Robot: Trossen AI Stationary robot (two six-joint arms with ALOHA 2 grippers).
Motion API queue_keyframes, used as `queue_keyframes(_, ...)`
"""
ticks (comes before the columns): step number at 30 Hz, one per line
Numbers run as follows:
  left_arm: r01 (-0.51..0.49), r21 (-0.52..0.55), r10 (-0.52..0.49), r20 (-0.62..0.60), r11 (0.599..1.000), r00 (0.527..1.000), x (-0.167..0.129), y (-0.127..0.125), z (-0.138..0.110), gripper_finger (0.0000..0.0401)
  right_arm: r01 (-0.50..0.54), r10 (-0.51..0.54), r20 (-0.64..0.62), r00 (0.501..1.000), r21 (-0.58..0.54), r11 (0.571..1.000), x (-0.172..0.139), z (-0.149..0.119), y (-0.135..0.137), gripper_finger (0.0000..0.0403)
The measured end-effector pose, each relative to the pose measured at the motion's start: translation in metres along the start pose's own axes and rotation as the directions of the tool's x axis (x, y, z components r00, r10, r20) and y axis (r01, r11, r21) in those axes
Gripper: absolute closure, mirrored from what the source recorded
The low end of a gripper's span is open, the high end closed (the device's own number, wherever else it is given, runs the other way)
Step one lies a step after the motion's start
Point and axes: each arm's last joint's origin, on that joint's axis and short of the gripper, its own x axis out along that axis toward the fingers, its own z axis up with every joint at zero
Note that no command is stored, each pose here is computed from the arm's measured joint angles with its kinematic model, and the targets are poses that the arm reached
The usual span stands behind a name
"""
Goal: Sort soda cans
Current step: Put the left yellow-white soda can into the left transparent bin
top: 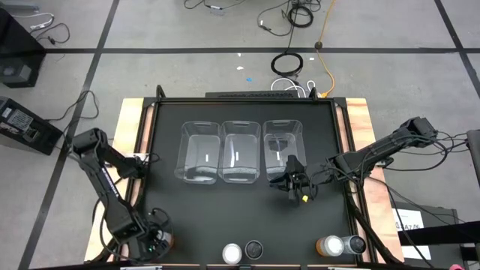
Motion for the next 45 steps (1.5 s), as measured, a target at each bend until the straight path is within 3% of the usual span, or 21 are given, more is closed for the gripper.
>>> queue_keyframes(10,0.010,-0.002,-0.010,0.048,1.000,0.999,0.002,-0.001,0.001,0.0027,0.000,0.000,-0.001,1.000,-0.004,1.000,0.000,0.000,0.000,0.0337)
queue_keyframes(17,0.010,-0.008,-0.009,0.055,1.000,0.998,0.001,-0.001,0.003,0.0086,0.000,0.000,-0.001,1.000,-0.019,1.000,0.000,0.000,0.000,0.0337)
queue_keyframes(30,-0.007,-0.070,0.011,0.064,0.998,0.998,-0.003,-0.002,0.020,0.0081,0.014,-0.015,-0.027,1.000,-0.035,0.999,0.000,-0.003,-0.002,0.0337)
queue_keyframes(40,0.039,-0.147,-0.028,0.073,0.988,0.997,-0.045,0.016,0.044,0.0078,0.020,-0.023,-0.091,0.996,-0.031,0.999,-0.002,-0.011,0.001,0.0337)
queue_keyframes(45,0.095,-0.136,-0.073,0.156,0.986,0.985,-0.072,0.031,0.061,0.0078,0.014,-0.017,-0.094,0.995,-0.036,0.999,-0.003,-0.013,0.003,0.0337)
